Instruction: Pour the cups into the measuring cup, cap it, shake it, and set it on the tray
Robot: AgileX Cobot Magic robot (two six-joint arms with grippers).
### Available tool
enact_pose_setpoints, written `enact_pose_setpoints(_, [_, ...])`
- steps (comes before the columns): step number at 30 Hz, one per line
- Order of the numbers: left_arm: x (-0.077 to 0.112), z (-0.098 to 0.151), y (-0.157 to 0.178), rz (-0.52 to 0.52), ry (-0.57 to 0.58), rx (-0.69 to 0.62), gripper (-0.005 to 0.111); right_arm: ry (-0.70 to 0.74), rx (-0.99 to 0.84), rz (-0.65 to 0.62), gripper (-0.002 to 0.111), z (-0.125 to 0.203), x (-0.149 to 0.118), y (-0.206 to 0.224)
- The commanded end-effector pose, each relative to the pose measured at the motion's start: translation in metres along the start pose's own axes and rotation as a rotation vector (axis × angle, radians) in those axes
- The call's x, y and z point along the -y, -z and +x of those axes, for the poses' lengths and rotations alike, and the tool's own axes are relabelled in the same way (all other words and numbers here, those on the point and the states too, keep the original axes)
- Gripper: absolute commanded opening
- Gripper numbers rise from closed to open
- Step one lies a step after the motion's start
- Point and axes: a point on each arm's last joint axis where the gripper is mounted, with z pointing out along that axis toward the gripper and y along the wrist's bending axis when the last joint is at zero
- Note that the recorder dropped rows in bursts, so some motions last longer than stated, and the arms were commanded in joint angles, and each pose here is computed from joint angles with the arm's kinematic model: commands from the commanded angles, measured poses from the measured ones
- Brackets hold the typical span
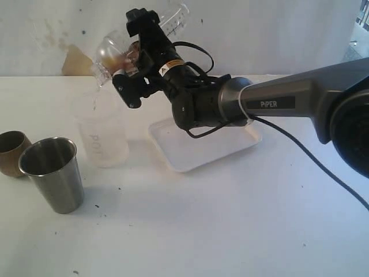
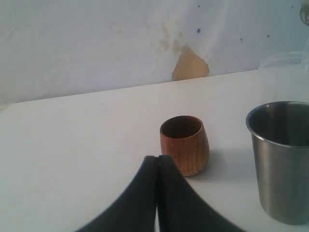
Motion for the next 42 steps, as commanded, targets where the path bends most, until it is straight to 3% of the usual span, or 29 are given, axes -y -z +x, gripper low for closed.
enact_pose_setpoints(1, [0.000, 0.002, 0.000, 0.002, 0.001, -0.003, 0.000, 0.031, -0.029, 0.084, 0.000, 0.007, 0.017, -0.001])
enact_pose_setpoints(34, [0.000, 0.002, 0.000, 0.002, 0.001, -0.003, 0.000, 0.050, -0.003, 0.074, 0.000, 0.005, 0.016, -0.001])
enact_pose_setpoints(42, [0.000, 0.002, 0.000, 0.002, 0.001, -0.003, 0.000, -0.024, -0.032, -0.022, 0.000, 0.011, 0.006, -0.002])
